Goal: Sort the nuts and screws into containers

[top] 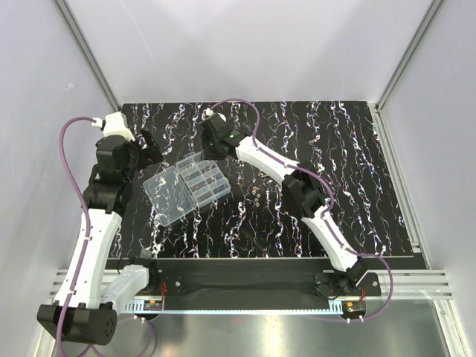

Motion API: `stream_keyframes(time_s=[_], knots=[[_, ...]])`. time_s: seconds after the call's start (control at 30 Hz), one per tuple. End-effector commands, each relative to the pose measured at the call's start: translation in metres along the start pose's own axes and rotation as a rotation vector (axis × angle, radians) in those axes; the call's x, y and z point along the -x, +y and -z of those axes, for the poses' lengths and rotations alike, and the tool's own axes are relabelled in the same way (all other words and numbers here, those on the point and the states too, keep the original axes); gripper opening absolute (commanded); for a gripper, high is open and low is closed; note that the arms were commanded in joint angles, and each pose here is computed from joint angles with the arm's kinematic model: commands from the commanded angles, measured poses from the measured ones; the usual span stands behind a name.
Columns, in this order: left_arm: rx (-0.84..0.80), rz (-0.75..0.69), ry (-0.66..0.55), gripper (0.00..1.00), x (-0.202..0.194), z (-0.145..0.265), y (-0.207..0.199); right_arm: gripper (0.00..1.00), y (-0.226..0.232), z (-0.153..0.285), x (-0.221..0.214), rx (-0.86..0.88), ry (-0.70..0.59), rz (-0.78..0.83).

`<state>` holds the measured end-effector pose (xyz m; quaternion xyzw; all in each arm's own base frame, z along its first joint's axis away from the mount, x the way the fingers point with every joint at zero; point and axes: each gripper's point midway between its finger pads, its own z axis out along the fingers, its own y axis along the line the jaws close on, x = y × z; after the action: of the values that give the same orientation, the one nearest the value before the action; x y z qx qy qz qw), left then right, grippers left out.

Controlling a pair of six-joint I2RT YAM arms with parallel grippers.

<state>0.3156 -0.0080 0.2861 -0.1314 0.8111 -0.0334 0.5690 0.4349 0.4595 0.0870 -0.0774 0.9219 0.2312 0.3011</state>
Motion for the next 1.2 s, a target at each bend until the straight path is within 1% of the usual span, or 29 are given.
stream_keyframes(time_s=[0.0, 0.13, 0.17, 0.23, 0.27, 0.3, 0.33, 0.37, 0.4, 0.43, 0.47, 0.5, 0.53, 0.57, 0.6, 0.63, 0.67, 0.7, 0.73, 0.77, 0.8, 0.83, 0.9, 0.97, 1.0, 1.07, 1.1, 1.13, 1.17], knots=[[-0.02, -0.004, -0.073, 0.99, 0.023, 0.01, -0.005, 0.43, 0.016, 0.021, 0.023, 0.04, -0.046, 0.007], [-0.039, -0.018, -0.068, 0.99, 0.022, 0.01, -0.008, 0.47, 0.019, 0.043, 0.036, 0.033, -0.069, 0.028], [-0.051, -0.021, -0.068, 0.99, 0.022, 0.01, -0.01, 0.52, 0.017, 0.05, 0.042, 0.026, -0.079, 0.035], [-0.135, -0.04, -0.046, 0.99, 0.017, 0.01, -0.024, 0.56, 0.002, 0.077, 0.067, -0.016, -0.134, 0.019], [-0.178, -0.044, -0.048, 0.99, 0.017, 0.01, -0.032, 0.59, -0.013, 0.08, 0.066, -0.049, -0.128, 0.008], [-0.257, -0.051, -0.023, 0.99, 0.011, 0.011, -0.045, 0.6, -0.027, 0.107, 0.093, -0.052, -0.191, -0.028], [-0.286, -0.055, -0.019, 0.99, 0.01, 0.011, -0.051, 0.61, -0.05, 0.106, 0.082, -0.092, -0.164, -0.047], [-0.305, -0.057, -0.014, 0.99, 0.009, 0.011, -0.055, 0.64, -0.061, 0.116, 0.088, -0.101, -0.179, -0.066], [-0.318, -0.059, 0.001, 0.99, 0.006, 0.009, -0.058, 0.69, -0.068, 0.145, 0.106, -0.091, -0.24, -0.091], [-0.325, -0.057, 0.011, 0.99, 0.004, 0.008, -0.06, 0.7, -0.106, 0.145, 0.097, -0.152, -0.218, -0.127], [-0.332, -0.056, 0.021, 0.99, 0.002, 0.007, -0.061, 0.73, -0.126, 0.155, 0.097, -0.187, -0.23, -0.149], [-0.358, -0.055, 0.041, 0.99, 0.0, 0.005, -0.067, 0.78, -0.134, 0.183, 0.11, -0.192, -0.294, -0.163], [-0.375, -0.055, 0.059, 0.99, -0.004, 0.003, -0.072, 0.8, -0.162, 0.182, 0.088, -0.254, -0.259, -0.177], [-0.394, -0.058, 0.076, 0.99, -0.007, 0.001, -0.077, 0.82, -0.193, 0.195, 0.092, -0.321, -0.291, -0.214], [-0.407, -0.065, 0.11, 0.99, -0.013, -0.007, -0.085, 0.83, -0.201, 0.218, 0.095, -0.327, -0.33, -0.23], [-0.442, -0.09, 0.152, 0.99, -0.025, -0.005, -0.101, 0.85, -0.224, 0.218, 0.076, -0.372, -0.297, -0.258], [-0.458, -0.111, 0.158, 0.99, -0.023, -0.004, -0.114, 0.86, -0.242, 0.24, 0.08, -0.395, -0.338, -0.298], [-0.428, -0.141, 0.197, 0.99, -0.036, -0.015, -0.121, 0.86, -0.255, 0.247, 0.074, -0.412, -0.345, -0.323], [-0.473, -0.181, 0.23, 0.99, -0.049, -0.007, -0.144, 0.87, -0.271, 0.245, 0.052, -0.444, -0.312, -0.344], [-0.487, -0.189, 0.231, 0.99, -0.048, -0.006, -0.157, 0.88, -0.286, 0.263, 0.054, -0.462, -0.361, -0.376], [-0.449, -0.206, 0.252, 0.99, -0.058, -0.017, -0.164, 0.88, -0.296, 0.267, 0.047, -0.477, -0.362, -0.394], [-0.477, -0.214, 0.263, 0.99, -0.066, -0.011, -0.184, 0.89, -0.307, 0.265, 0.027, -0.503, -0.334, -0.411], [-0.45, -0.237, 0.273, 0.99, -0.073, -0.024, -0.204, 0.89, -0.327, 0.279, 0.019, -0.522, -0.351, -0.454], [-0.469, -0.287, 0.302, 0.98, -0.092, -0.021, -0.232, 0.89, -0.338, 0.279, 0.001, -0.527, -0.324, -0.479], [-0.422, -0.321, 0.313, 0.98, -0.104, -0.036, -0.241, 0.89, -0.343, 0.284, -0.001, -0.534, -0.334, -0.485], [-0.405, -0.379, 0.364, 0.95, -0.132, -0.036, -0.258, 0.89, -0.349, 0.287, -0.013, -0.564, -0.324, -0.481], [-0.337, -0.405, 0.382, 0.94, -0.149, -0.051, -0.261, 0.89, -0.347, 0.292, -0.013, -0.564, -0.337, -0.474], [-0.323, -0.417, 0.413, 0.92, -0.164, -0.05, -0.266, 0.89, -0.348, 0.292, -0.018, -0.568, -0.333, -0.474], [-0.317, -0.421, 0.422, 0.88, -0.171, -0.054, -0.272, 0.89, -0.345, 0.297, -0.015, -0.557, -0.358, -0.469]])
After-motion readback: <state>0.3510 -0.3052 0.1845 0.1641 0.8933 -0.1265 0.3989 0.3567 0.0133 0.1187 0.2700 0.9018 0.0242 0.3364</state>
